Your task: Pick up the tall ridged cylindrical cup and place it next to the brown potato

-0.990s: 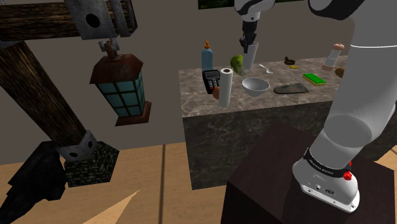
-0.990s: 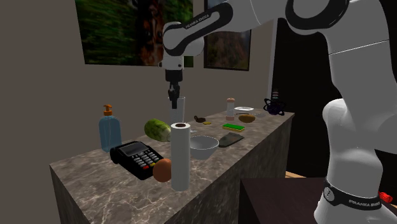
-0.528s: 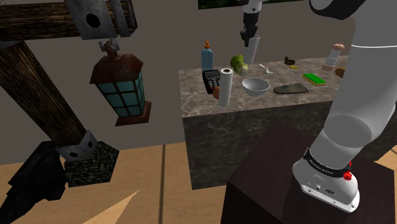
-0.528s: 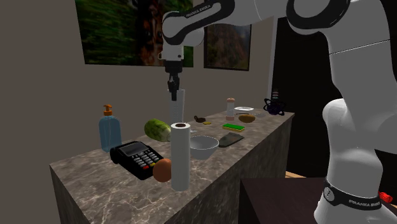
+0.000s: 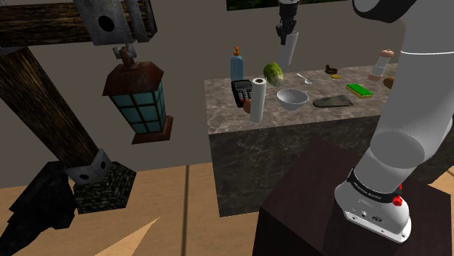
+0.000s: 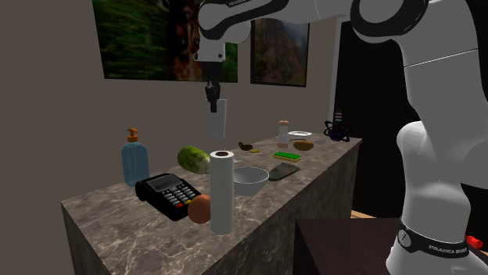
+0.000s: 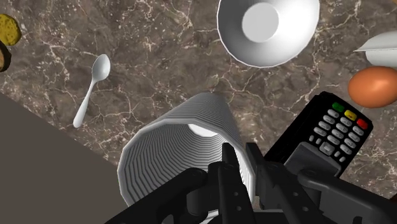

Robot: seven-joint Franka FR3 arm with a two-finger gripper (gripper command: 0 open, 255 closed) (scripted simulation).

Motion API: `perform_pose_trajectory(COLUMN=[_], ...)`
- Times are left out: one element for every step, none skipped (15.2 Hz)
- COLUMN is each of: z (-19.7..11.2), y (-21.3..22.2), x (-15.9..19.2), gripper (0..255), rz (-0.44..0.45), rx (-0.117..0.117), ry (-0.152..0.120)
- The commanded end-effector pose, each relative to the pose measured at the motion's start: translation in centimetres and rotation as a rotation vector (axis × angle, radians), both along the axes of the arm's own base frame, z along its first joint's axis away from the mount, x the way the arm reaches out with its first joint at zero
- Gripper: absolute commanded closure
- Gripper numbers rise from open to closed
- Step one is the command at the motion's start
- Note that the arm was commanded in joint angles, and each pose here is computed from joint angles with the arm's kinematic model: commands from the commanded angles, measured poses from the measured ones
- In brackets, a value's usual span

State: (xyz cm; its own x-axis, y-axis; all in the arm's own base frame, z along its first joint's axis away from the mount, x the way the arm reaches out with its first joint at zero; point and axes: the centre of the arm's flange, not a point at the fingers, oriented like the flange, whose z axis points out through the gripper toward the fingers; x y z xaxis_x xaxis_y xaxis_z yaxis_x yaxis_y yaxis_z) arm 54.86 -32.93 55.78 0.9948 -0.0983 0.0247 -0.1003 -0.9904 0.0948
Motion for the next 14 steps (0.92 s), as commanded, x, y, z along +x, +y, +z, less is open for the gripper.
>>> perform_pose_trajectory(z=[1.1,1.7,2.2,2.7,3.2,3.8,4.1,4.1,4.1,4.1,4.1,4.1,4.1,4.1], y=[0.0,0.0,0.0,0.0,0.0,0.0,0.0,-0.6,-1.3,-2.0,-2.7,-3.3,-4.0,-4.7], x=[0.0,0.0,0.0,0.0,0.0,0.0,0.0,-1.2,-2.3,-3.4,-4.6,-5.7,-6.8,-8.0], gripper=[255,255,255,255,255,255,255,255,255,255,255,255,255,255], rz=[0.0,0.0,0.0,0.0,0.0,0.0,0.0,0.0,0.0,0.0,0.0,0.0,0.0,0.0], rx=[0.0,0.0,0.0,0.0,0.0,0.0,0.0,0.0,0.0,0.0,0.0,0.0,0.0,0.0], ry=[0.0,0.0,0.0,0.0,0.0,0.0,0.0,0.0,0.0,0.0,0.0,0.0,0.0,0.0])
